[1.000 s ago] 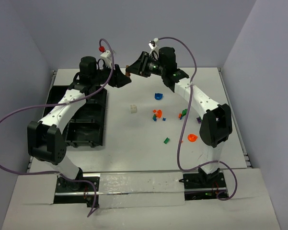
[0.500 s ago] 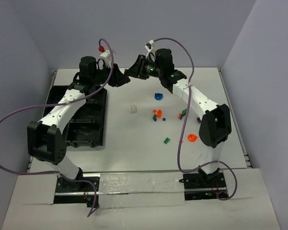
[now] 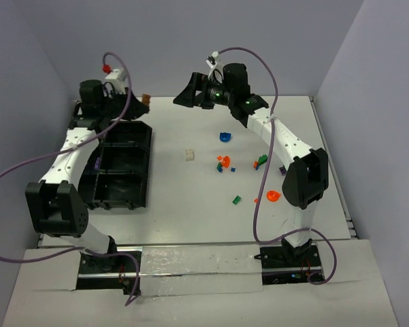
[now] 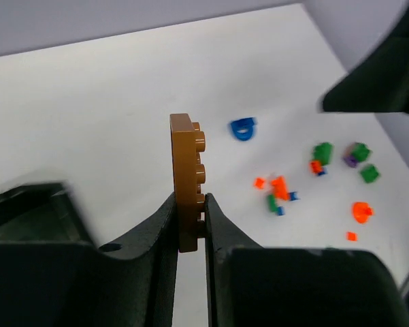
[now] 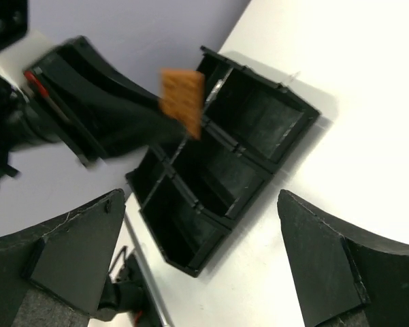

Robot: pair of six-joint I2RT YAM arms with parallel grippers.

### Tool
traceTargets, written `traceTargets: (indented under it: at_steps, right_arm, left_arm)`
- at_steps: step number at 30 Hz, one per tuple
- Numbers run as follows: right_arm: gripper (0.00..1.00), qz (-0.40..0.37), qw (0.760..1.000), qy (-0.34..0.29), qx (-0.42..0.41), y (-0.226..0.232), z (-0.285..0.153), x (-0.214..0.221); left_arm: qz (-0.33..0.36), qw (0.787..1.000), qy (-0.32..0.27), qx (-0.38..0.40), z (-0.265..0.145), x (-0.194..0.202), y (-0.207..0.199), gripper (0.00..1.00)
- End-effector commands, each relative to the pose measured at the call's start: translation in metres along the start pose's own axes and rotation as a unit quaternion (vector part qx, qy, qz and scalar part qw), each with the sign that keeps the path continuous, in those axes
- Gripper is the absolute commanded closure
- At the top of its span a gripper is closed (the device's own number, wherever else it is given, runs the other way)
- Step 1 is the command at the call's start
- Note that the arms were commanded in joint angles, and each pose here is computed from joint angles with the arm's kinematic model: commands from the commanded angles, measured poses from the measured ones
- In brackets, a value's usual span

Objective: Sort the legos into containers by color

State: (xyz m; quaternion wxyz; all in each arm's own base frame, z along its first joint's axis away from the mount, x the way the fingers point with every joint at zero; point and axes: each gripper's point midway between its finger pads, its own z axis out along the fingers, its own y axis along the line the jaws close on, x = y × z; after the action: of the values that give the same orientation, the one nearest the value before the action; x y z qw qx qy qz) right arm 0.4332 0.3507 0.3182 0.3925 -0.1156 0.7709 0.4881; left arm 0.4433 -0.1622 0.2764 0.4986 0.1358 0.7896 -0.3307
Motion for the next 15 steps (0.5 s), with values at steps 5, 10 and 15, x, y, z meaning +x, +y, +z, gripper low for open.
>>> traceTargets:
  at_steps: [5,10,15]
  right_arm:
    - [0.0,-0.071,0.996,-0.028,0.044,-0.034,-0.029,-0.036]
    - [0.0,-0.086,0.992,-0.014,0.086,-0.075,-0.042,-0.031]
    - [0.0,-0.084,0.991,-0.004,0.108,-0.1,-0.047,-0.026]
  left_arm:
    - [0.013,0.981,0.015,-0.194,-0.115,-0.008,0.112,1.0]
    - [0.01,0.952,0.077,-0.295,-0.159,0.018,0.18,0.98]
    - [-0.01,0.942,0.113,-0.315,-0.154,0.035,0.216,0.92]
